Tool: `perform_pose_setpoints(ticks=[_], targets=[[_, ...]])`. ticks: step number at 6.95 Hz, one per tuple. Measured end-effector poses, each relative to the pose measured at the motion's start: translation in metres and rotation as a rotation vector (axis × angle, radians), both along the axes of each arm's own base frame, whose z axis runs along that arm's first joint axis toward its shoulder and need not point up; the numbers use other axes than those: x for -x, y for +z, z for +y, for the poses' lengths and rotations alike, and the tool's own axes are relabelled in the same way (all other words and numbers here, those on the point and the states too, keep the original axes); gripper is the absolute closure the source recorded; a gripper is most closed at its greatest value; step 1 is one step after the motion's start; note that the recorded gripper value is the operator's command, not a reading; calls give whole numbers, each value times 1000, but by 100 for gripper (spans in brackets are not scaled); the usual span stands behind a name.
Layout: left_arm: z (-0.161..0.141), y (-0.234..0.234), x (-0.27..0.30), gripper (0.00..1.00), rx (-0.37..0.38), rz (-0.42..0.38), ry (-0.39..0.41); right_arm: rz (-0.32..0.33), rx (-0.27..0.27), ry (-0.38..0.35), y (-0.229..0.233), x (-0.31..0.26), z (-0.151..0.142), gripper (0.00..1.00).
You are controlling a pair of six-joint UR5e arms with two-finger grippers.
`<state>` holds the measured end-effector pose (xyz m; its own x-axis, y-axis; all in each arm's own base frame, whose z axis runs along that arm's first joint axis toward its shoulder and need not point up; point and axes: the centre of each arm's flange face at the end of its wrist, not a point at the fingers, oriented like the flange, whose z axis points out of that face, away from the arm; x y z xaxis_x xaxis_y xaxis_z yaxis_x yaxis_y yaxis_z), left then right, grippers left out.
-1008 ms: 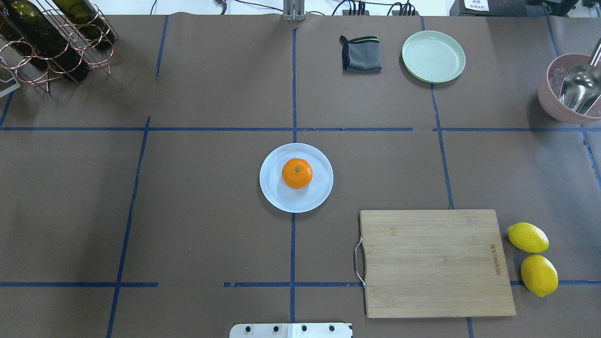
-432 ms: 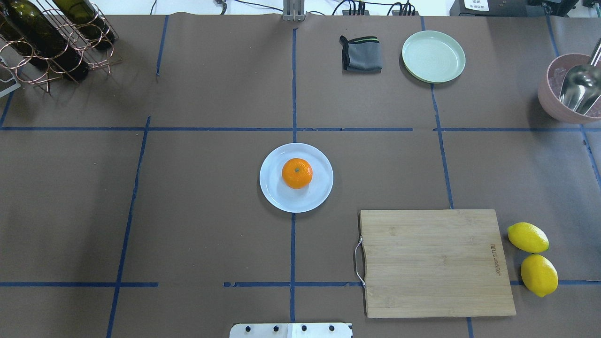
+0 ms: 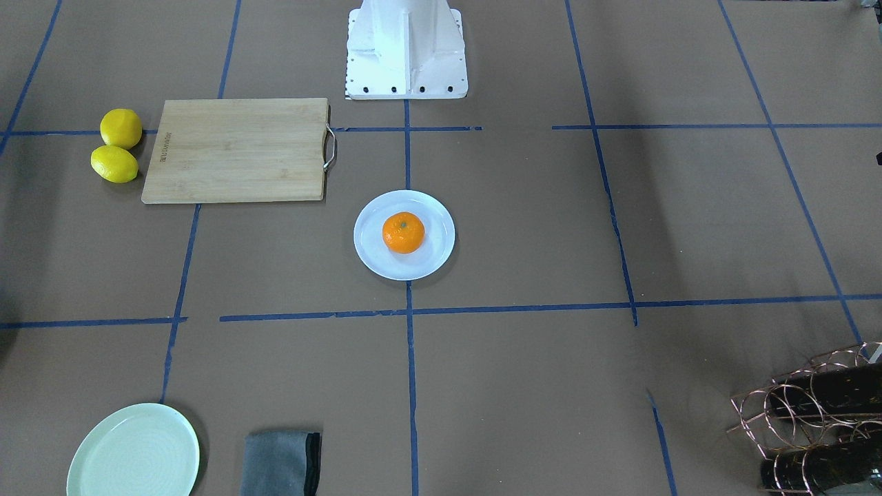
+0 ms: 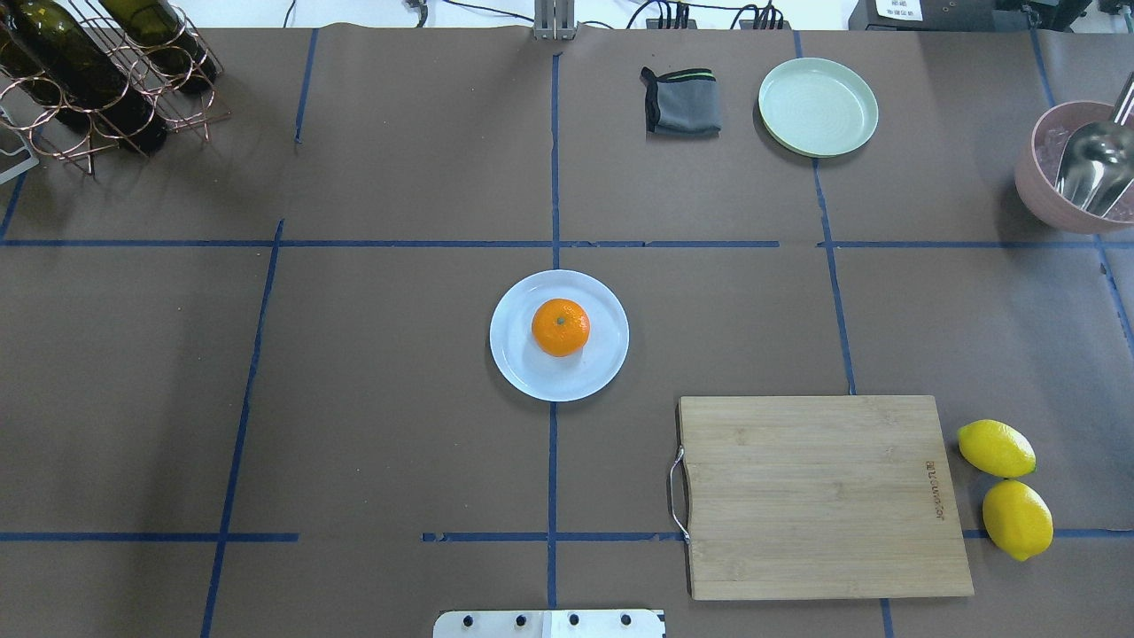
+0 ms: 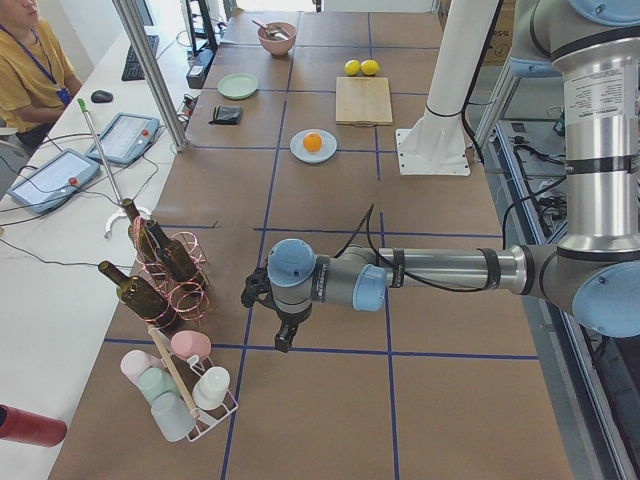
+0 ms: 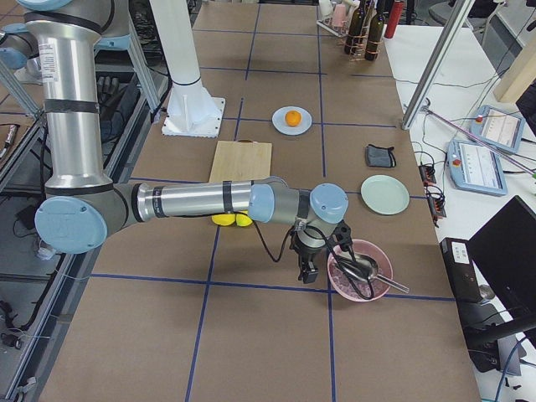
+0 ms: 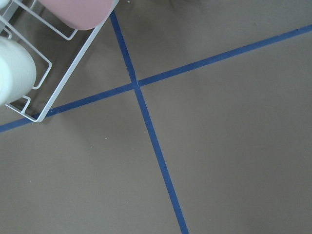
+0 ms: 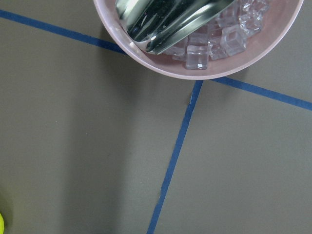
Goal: Pick orange to plate
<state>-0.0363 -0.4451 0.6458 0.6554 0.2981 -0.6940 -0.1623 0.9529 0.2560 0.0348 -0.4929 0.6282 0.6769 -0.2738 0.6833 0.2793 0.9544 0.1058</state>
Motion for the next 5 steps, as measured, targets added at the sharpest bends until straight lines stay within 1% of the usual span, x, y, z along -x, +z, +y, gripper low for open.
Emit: perform_pose_setpoints(ticks=[2, 5], targets=[[2, -10, 4, 0, 66, -10, -1, -21, -4, 7, -4, -1, 4, 0], [5, -24, 6, 0, 111, -14, -4, -47, -14, 66, -12, -27, 2, 0]])
